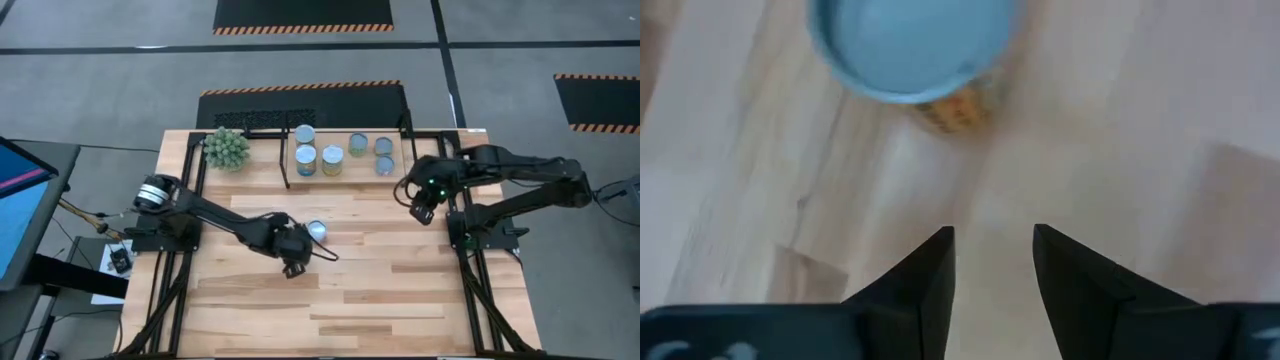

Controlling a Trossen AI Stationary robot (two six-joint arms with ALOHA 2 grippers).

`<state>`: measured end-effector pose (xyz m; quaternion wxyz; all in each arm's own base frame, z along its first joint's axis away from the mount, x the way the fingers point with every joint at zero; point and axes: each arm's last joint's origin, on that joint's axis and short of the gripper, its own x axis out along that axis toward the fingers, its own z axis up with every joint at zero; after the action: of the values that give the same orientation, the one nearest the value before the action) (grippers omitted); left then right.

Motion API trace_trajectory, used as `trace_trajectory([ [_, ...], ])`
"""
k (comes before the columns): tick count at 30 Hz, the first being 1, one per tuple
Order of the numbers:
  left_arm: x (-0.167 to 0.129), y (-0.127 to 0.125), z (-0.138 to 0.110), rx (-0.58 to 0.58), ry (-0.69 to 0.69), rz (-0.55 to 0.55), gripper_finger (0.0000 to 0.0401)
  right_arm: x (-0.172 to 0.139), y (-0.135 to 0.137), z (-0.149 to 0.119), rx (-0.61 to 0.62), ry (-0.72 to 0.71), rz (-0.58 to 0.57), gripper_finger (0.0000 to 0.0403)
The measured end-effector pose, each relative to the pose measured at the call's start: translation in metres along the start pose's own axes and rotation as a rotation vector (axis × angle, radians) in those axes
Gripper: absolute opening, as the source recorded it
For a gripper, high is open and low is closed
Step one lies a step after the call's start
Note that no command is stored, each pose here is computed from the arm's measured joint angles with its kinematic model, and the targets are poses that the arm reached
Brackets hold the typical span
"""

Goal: Pick and place cans onto a shelf
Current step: Put the canned black beans on the shelf

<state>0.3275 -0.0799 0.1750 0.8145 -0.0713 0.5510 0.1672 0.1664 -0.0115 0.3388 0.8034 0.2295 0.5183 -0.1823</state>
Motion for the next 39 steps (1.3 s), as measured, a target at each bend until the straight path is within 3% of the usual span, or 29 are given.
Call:
trace_trajectory([
  [4, 0.021, 0.004, 0.018, -0.066, -0.077, 0.051, 0.0128, -0.003, 0.003, -0.002, 0.020, -0.034, 0.008, 0.0092],
  [9, 0.014, 0.019, 0.060, -0.127, -0.245, 0.062, 0.0128, -0.002, 0.007, 0.001, -0.011, -0.064, 0.030, 0.0092],
  [14, -0.008, 0.020, 0.071, -0.098, -0.186, 0.024, 0.0128, 0.001, 0.009, 0.003, -0.050, -0.053, 0.020, 0.0092],
  [20, -0.025, 0.003, 0.051, -0.044, 0.023, -0.010, 0.0128, 0.013, 0.014, 0.010, -0.187, -0.029, 0.003, 0.0092],
  [24, -0.035, -0.007, 0.018, 0.060, 0.158, 0.173, 0.0128, 0.032, 0.023, 0.024, -0.319, -0.010, -0.007, 0.0092],
  [28, -0.053, -0.020, -0.006, 0.064, 0.142, 0.306, 0.0128, 0.061, 0.038, 0.042, -0.451, -0.025, 0.005, 0.0092],
  [34, -0.082, -0.029, -0.015, 0.035, 0.024, 0.264, 0.0128, 0.109, 0.058, 0.063, -0.691, -0.026, 0.023, 0.0092],
  [39, -0.104, -0.014, -0.013, 0.027, -0.053, 0.243, 0.0128, 0.147, 0.067, 0.070, -0.743, 0.036, 0.101, 0.0092],
])
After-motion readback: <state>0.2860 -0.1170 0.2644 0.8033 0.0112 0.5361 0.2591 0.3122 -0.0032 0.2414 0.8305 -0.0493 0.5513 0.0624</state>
